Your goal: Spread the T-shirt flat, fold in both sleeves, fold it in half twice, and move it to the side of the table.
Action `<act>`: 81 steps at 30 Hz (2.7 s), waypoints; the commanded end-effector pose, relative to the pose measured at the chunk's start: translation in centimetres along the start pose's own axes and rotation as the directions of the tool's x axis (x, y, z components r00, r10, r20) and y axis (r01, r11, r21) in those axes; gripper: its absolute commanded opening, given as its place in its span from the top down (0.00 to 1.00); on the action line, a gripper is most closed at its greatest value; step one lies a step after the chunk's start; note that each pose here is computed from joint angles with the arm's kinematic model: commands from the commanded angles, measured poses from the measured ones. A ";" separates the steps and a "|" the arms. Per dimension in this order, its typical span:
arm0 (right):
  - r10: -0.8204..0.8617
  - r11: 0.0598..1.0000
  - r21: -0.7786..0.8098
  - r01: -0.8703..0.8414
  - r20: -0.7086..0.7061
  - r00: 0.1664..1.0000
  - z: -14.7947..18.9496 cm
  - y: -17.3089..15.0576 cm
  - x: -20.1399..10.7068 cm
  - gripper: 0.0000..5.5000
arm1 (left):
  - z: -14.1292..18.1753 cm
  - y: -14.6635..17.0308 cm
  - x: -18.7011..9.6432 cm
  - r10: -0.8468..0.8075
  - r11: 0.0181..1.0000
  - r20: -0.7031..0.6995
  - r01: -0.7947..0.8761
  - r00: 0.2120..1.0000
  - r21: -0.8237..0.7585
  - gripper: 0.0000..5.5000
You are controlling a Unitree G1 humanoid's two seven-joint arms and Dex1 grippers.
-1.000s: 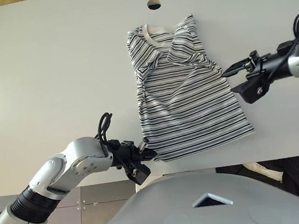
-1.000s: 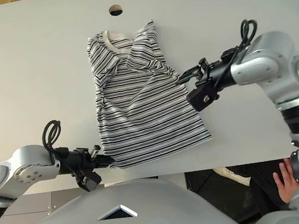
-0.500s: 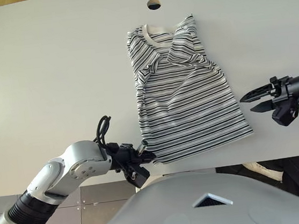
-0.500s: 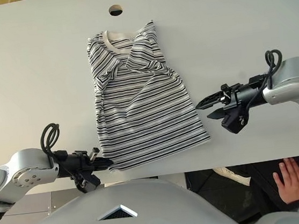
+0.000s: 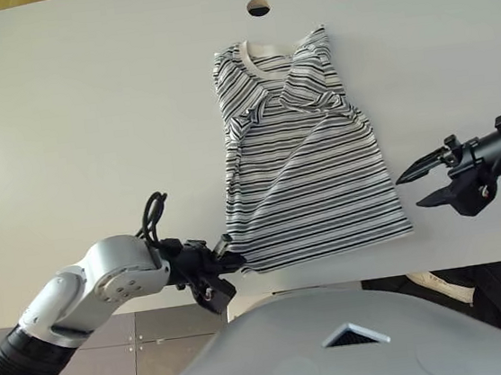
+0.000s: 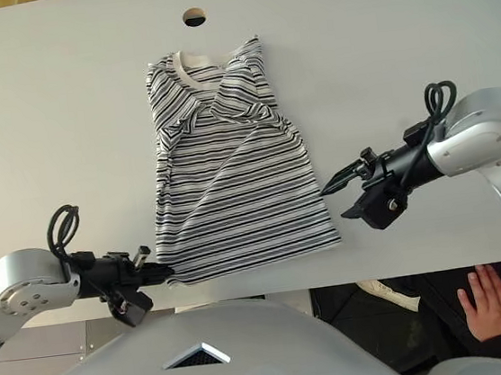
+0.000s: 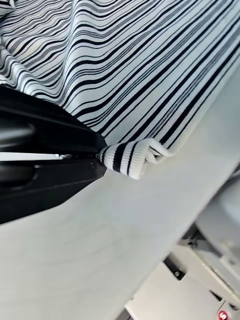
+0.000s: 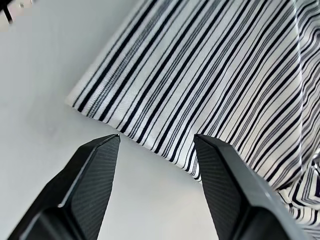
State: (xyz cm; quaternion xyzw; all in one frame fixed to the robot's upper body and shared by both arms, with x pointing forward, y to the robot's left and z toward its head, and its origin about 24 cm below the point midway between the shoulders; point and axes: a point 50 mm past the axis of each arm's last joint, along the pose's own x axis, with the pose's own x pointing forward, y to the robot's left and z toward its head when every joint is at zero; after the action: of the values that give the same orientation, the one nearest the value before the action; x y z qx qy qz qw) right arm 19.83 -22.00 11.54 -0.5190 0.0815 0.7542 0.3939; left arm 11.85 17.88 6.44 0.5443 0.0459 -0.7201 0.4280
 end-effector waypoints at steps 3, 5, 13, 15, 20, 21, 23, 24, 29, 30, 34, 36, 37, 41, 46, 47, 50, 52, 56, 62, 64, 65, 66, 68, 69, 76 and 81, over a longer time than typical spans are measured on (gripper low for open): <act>0.002 1.000 -0.019 -0.001 0.028 1.000 1.4 -0.3 0.1 0.50 | -0.8 -1.6 -1.4 -0.066 0.997 -0.023 0.065 0.998 -0.047 0.98; -0.007 1.000 -0.025 0.008 0.040 0.999 1.6 -0.2 0.7 0.50 | -0.8 -1.8 -1.7 -0.066 0.996 -0.026 0.065 0.997 -0.055 0.98; -0.175 0.983 0.038 0.177 -0.041 0.984 1.0 -0.9 3.3 0.50 | -0.7 -2.2 -1.8 -0.058 0.996 -0.015 0.057 0.998 -0.072 0.98; -0.160 0.985 0.048 0.164 -0.077 0.984 0.7 -0.7 3.8 0.50 | -0.6 -2.2 -1.9 -0.056 0.996 -0.013 0.055 0.998 -0.072 0.98; -0.080 0.997 -0.029 0.077 -0.136 0.987 0.8 -0.4 4.7 0.50 | -0.4 -2.2 -1.9 -0.042 0.996 -0.011 0.041 0.999 -0.085 0.98; -0.048 0.998 -0.041 0.043 -0.152 0.987 0.8 -0.3 4.8 0.50 | -0.3 -2.2 -1.9 -0.038 0.995 -0.010 0.037 0.999 -0.088 0.98; 0.022 0.998 -0.050 -0.032 -0.192 0.981 0.7 0.0 4.7 0.50 | -0.1 -2.2 -1.8 -0.031 0.995 -0.009 0.030 0.999 -0.095 0.98; 0.054 0.996 -0.055 -0.066 -0.207 0.977 0.6 0.1 4.6 0.50 | -0.1 -2.2 -1.8 -0.029 0.995 -0.012 0.028 1.000 -0.098 0.98; 0.119 0.987 -0.084 -0.136 -0.183 0.976 0.9 0.6 4.7 0.50 | 0.0 -2.2 -1.8 -0.018 0.994 -0.025 0.016 1.000 -0.109 0.98; 0.129 0.986 -0.087 -0.146 -0.169 0.977 1.0 0.8 4.8 0.50 | 0.0 -2.2 -1.8 -0.016 0.994 -0.026 0.013 1.000 -0.110 0.98; 0.139 0.983 -0.112 -0.147 -0.081 0.987 1.7 0.9 5.4 0.50 | 0.3 -2.2 -1.5 -0.001 0.993 -0.028 -0.002 1.000 -0.121 0.98; 0.136 0.984 -0.114 -0.139 -0.038 0.990 2.1 0.9 5.7 0.50 | 0.5 -2.1 -1.4 0.004 0.992 -0.026 -0.007 1.000 -0.122 0.98; 0.126 0.985 -0.119 -0.126 -0.010 0.992 2.4 0.8 5.8 0.50 | 0.5 -2.1 -1.3 0.006 0.993 -0.026 -0.009 1.000 -0.122 0.98; 0.100 0.988 -0.123 -0.091 0.067 0.993 3.2 0.3 6.4 0.50 | 0.7 -2.1 -1.0 0.014 0.992 -0.024 -0.017 1.000 -0.122 0.98; 0.098 0.988 -0.132 -0.084 0.102 0.990 3.9 -0.1 7.0 0.50 | 0.8 -2.0 -0.8 0.019 0.993 -0.020 -0.021 1.000 -0.119 0.98; 0.099 0.987 -0.134 -0.084 0.106 0.989 4.0 -0.2 7.1 0.50 | 0.8 -2.0 -0.8 0.019 0.993 -0.020 -0.021 1.000 -0.119 0.98; 0.106 0.987 -0.128 -0.092 0.106 0.989 4.0 -0.1 7.4 0.54 | 0.9 -2.0 -0.7 0.019 0.993 -0.018 -0.021 1.000 -0.118 0.98; 0.114 0.987 -0.122 -0.101 0.102 0.988 3.9 0.0 7.4 0.61 | 1.0 -2.0 -0.7 0.018 0.993 -0.015 -0.020 1.000 -0.118 0.98; 0.113 0.988 -0.119 -0.101 0.097 0.989 3.8 0.0 7.3 0.74 | 1.1 -2.1 -0.6 0.018 0.993 -0.013 -0.019 1.000 -0.116 0.98; 0.103 0.989 -0.117 -0.094 0.078 0.992 3.6 -0.2 7.2 0.95 | 1.2 -2.2 -0.7 0.017 0.993 -0.010 -0.018 1.000 -0.116 0.98; 0.104 0.988 -0.119 -0.096 0.066 0.992 3.5 -0.3 7.1 0.97 | 1.2 -2.2 -0.7 0.013 0.993 -0.014 -0.015 1.000 -0.116 0.98; 0.110 0.988 -0.115 -0.103 0.055 0.992 3.4 -0.3 6.9 0.97 | 1.2 -2.3 -0.7 0.009 0.993 -0.017 -0.011 1.000 -0.114 0.98; 0.114 0.988 -0.112 -0.108 0.047 0.992 3.4 -0.3 6.7 0.97 | 1.2 -2.3 -0.7 0.007 0.994 -0.019 -0.009 1.000 -0.112 0.98; 0.122 0.988 -0.100 -0.118 0.033 0.992 3.3 -0.2 6.4 0.97 | 1.2 -2.3 -0.7 0.005 0.994 -0.022 -0.007 1.000 -0.108 0.98; 0.121 0.989 -0.085 -0.118 0.029 0.992 3.2 -0.3 6.1 0.97 | 1.2 -2.2 -0.8 0.005 0.994 -0.023 -0.007 1.000 -0.107 0.98; 0.293 0.937 0.165 -0.307 0.103 0.951 3.2 1.3 3.0 0.97 | 3.3 -1.9 -1.0 0.022 0.963 0.082 0.001 0.996 -0.271 0.98; 0.390 0.822 0.339 -0.457 0.249 0.886 4.5 3.5 2.4 0.97 | 5.9 -1.5 -0.9 0.085 0.895 0.246 0.034 0.965 -0.444 0.98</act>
State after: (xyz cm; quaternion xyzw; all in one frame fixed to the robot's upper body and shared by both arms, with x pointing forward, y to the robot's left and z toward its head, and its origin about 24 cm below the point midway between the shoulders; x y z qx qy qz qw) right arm 14.42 -20.70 10.08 -0.3646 0.2815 0.8300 0.3145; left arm 7.13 17.58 7.84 0.3696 0.1795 -0.7290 0.5475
